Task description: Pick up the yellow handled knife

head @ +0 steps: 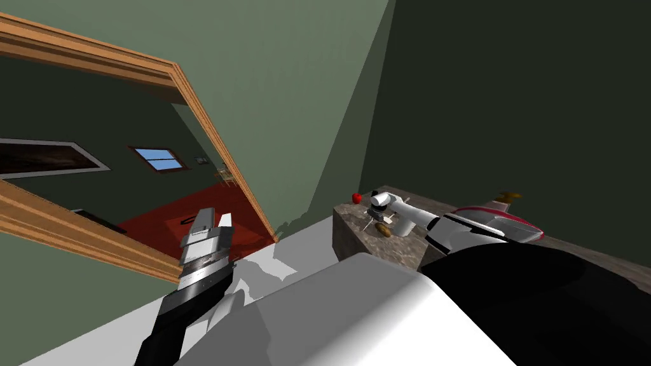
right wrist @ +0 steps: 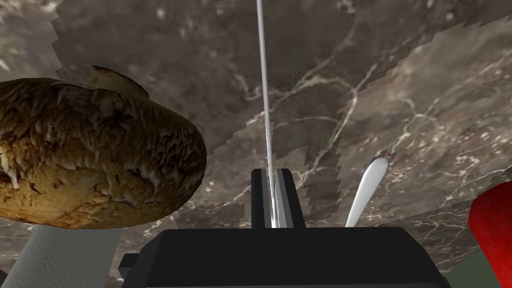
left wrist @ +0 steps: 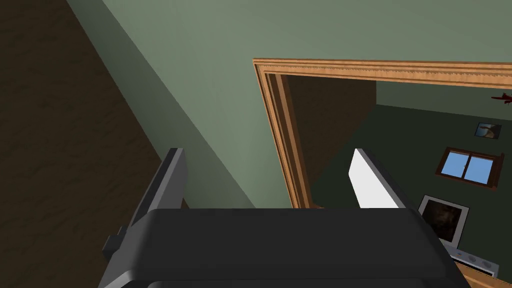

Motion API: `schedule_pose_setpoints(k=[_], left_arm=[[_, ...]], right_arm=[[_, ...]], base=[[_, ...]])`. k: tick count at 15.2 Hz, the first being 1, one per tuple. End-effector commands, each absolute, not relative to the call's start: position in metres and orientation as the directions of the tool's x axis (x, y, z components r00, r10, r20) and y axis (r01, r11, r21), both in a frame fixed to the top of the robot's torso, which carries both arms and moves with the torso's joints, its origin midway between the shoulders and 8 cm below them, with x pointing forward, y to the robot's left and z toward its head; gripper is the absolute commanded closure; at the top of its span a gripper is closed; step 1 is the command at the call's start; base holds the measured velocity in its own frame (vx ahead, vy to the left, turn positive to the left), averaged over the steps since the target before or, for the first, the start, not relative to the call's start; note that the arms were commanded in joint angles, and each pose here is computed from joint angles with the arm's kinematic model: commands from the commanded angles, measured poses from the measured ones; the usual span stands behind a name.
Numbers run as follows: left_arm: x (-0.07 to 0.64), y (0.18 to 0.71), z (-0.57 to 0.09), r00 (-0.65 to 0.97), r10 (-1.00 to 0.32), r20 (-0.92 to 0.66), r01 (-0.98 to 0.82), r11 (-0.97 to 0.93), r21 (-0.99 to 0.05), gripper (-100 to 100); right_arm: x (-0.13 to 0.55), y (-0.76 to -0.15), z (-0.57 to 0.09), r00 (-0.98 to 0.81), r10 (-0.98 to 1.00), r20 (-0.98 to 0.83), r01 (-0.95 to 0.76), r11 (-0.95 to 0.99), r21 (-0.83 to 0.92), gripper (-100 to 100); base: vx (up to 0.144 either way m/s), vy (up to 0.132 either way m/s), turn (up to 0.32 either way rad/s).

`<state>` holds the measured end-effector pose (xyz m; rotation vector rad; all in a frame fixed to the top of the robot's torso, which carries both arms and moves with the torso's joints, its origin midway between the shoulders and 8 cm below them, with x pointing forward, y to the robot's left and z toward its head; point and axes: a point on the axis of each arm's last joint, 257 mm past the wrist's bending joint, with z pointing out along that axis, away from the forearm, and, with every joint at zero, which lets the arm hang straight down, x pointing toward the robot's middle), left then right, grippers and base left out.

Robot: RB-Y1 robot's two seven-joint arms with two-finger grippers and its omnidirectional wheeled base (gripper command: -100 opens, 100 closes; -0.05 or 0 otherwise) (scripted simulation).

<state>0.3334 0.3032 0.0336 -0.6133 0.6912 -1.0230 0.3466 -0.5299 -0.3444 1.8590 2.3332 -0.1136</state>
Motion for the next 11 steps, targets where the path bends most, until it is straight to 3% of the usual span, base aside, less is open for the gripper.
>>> schedule_pose_setpoints(k=[1, 11], left_arm=[[0.333, 0.303, 0.034, 0.351, -0.909, -0.225, 0.548, 0.394, -0.738, 0], [0.333, 0.303, 0.034, 0.351, -0.909, -0.225, 0.548, 0.394, -0.738, 0]], right_arm=[[0.343, -0.542, -0.339, -0.231, 0.957, -0.175, 0.968, 0.244, 0.055, 100], [0.289, -0.561, -0.344, -0.398, 0.904, -0.159, 0.913, 0.406, 0.025, 100]], base=[[0.179, 0.074, -0.154], [0.151, 0.080, -0.177]])
